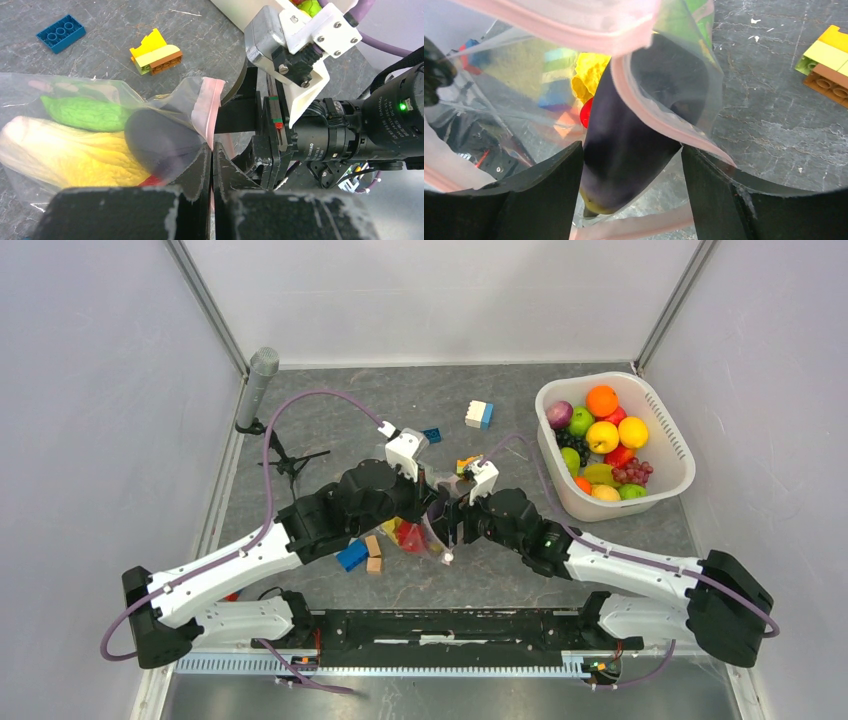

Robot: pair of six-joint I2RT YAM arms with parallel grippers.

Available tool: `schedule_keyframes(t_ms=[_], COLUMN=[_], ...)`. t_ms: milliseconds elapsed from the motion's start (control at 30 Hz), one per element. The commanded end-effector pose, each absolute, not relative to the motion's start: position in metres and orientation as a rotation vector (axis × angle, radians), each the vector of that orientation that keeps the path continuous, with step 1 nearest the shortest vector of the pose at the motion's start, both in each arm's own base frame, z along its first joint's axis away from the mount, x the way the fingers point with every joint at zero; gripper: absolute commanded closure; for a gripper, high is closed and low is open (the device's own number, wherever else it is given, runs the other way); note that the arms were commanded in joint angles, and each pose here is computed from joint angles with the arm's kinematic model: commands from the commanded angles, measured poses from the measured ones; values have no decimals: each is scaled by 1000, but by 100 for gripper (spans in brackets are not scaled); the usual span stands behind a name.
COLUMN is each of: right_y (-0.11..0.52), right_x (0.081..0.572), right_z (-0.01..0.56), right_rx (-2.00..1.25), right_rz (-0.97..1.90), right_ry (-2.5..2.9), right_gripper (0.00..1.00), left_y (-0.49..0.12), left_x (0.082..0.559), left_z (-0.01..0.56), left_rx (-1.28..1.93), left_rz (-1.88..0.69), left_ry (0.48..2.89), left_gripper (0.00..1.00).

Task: Place the food in the zip-top bag and seal the zipper
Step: Place the fake vegetable in the zipper food storage bag.

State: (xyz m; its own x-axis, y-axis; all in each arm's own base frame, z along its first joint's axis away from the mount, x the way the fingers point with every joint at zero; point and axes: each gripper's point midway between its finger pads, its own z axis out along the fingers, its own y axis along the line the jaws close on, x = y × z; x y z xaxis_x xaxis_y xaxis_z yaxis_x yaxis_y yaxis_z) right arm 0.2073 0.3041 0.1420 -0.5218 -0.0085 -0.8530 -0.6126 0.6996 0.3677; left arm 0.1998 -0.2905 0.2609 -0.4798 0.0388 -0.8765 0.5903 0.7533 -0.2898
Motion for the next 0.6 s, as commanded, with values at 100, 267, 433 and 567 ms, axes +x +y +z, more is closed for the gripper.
schedule_keyframes(t_ms=[100,267,433,567], right_y=[329,344,344,344], right_x=[204,189,203,212], right_z=[169,172,152,140], right_rx=[-595,-655,-656,-645], right_rz=[930,1059,950,879], right_ry=[1883,1812,1894,1952], right_gripper=[31,22,20,10], left_y=[-299,-301,-301,-300], left_x=[201,201,200,199], left_z=[285,286,287,289], left_rx=[420,422,422,419], left_rz=[-810,-814,-822,-827], left_ry=[1911,1909,1906,1904], left_gripper=[98,98,98,98])
